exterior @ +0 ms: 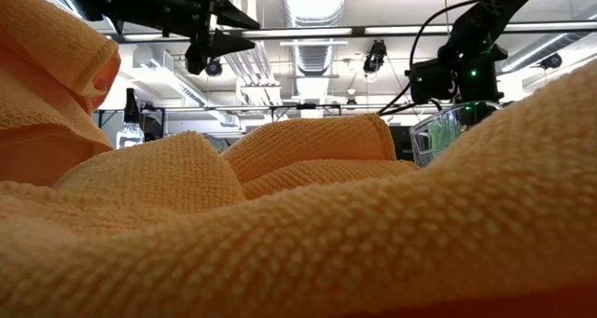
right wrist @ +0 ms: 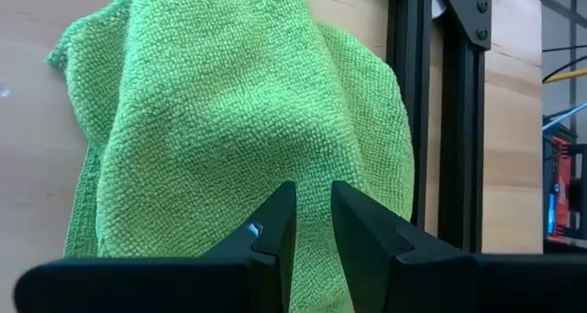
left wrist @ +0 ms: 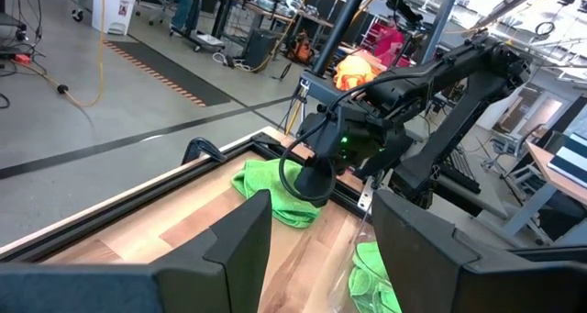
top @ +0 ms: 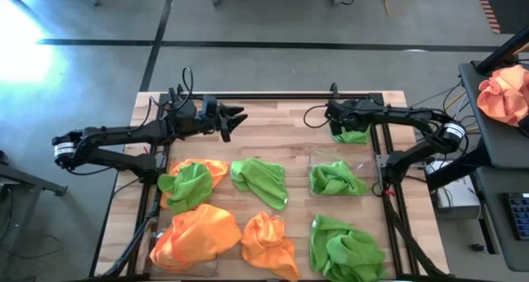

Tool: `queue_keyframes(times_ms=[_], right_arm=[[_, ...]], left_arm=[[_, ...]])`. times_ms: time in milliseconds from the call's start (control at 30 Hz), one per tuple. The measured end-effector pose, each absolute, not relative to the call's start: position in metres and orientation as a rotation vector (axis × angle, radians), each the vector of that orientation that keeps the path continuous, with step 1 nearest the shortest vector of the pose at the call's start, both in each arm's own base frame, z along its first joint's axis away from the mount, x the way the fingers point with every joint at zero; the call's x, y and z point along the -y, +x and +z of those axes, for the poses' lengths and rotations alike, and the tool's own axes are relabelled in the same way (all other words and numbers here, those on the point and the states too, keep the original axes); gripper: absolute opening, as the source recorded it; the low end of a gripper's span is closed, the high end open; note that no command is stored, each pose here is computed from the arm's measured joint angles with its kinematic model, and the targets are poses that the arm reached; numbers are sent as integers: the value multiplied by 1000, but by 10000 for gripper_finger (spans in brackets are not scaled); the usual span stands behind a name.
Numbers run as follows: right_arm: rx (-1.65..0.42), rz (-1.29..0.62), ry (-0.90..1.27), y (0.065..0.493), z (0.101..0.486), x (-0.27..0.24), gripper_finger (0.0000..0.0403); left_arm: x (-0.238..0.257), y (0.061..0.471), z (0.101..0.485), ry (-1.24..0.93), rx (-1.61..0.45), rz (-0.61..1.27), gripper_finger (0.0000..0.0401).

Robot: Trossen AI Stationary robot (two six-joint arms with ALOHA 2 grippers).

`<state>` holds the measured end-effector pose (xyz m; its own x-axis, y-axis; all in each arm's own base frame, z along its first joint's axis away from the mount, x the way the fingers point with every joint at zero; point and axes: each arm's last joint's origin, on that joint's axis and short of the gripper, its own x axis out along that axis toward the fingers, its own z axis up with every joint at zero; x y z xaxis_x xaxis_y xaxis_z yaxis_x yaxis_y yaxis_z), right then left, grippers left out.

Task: Sort microfiber towel by color & place in baskets
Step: Put the top right green towel into the right transparent bin

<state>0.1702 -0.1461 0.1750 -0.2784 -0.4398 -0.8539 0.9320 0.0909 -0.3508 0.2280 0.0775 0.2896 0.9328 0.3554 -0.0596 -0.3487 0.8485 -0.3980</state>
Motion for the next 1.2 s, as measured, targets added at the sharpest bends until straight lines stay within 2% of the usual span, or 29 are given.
queue_keyframes(times_ms=[800,1200], right_arm=[[-1221,-1493,589,154,170,163,66],[-1247,-1414,654,152,163,160,66]], left_arm=[[-78,230,288,-415,9,373,174],[-80,236,282,-426,-2,375,174]])
